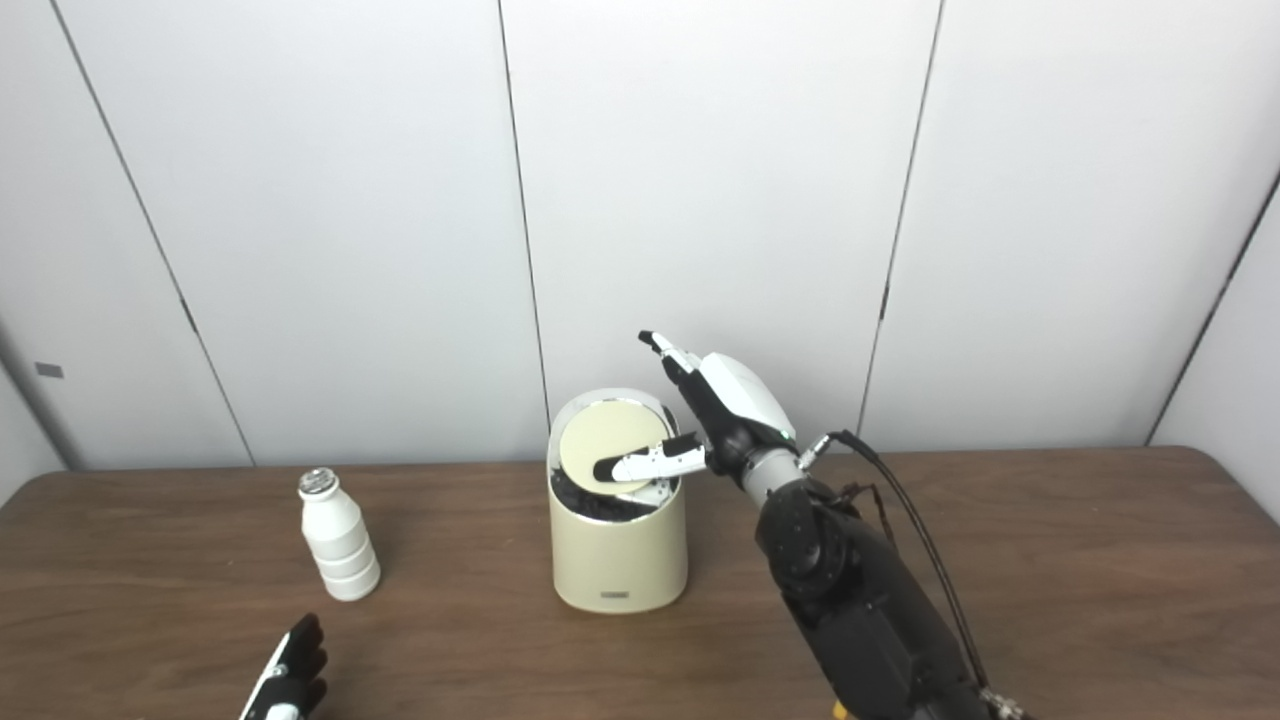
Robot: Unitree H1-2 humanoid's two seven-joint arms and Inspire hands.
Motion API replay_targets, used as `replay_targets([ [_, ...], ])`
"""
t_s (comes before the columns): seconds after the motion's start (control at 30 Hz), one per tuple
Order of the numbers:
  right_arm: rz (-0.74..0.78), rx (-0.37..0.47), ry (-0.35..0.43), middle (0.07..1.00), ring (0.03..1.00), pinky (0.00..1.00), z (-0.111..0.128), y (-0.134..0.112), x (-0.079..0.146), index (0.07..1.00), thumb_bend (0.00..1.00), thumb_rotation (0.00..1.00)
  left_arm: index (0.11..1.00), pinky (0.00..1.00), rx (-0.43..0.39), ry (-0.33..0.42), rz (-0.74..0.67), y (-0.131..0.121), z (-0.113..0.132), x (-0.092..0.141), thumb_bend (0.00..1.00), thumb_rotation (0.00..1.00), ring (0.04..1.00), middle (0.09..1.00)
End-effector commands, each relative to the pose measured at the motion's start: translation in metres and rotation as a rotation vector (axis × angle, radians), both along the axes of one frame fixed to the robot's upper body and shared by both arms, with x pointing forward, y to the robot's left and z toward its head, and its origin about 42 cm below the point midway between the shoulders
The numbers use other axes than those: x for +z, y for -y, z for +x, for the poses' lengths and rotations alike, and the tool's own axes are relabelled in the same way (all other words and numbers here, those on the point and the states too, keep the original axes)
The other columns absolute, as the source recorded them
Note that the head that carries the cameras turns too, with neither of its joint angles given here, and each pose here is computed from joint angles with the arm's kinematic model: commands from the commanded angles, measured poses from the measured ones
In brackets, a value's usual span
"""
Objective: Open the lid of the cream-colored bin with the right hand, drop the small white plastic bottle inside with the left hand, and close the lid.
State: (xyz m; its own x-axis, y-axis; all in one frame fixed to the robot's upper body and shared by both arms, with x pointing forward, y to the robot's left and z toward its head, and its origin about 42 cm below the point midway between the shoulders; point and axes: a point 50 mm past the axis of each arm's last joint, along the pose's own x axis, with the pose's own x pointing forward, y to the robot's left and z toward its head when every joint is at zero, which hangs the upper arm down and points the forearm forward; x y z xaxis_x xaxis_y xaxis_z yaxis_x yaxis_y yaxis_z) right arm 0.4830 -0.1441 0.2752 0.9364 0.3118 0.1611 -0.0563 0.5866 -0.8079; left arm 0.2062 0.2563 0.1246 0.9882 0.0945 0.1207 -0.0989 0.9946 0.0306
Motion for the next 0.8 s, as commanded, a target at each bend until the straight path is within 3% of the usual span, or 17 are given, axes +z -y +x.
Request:
replay_targets([
  [0.0,-0.023,0.028,0.110,0.955,0.965,0.93,0.005,-0.006,0.032,0.963,0.95,0.41,1.000,1.00,0.020,0.016,-0.018,0.006,-0.018,0.001,0.22,0.91,1.000,1.000],
  [0.2,-0.058,0.024,0.118,0.949,0.965,0.93,0.005,-0.003,0.030,0.957,0.94,0.35,1.000,1.00,0.026,0.018,-0.027,0.008,-0.020,0.003,0.23,0.91,1.000,1.000],
  [0.3,-0.073,0.023,0.127,0.947,0.963,0.93,0.005,0.000,0.029,0.954,0.94,0.31,1.000,1.00,0.027,0.017,-0.025,0.009,-0.021,0.004,0.21,0.97,1.000,1.000],
  [0.5,-0.098,0.014,0.130,0.946,0.960,0.92,0.007,0.005,0.026,0.953,0.95,0.29,1.000,1.00,0.030,0.019,-0.031,0.011,-0.020,0.004,0.22,0.99,1.000,1.000],
  [0.77,-0.004,0.034,0.106,0.943,0.951,0.91,0.003,0.006,0.029,0.949,0.89,0.38,1.000,1.00,0.035,0.012,-0.029,0.012,-0.022,0.002,0.21,1.00,1.000,1.000],
])
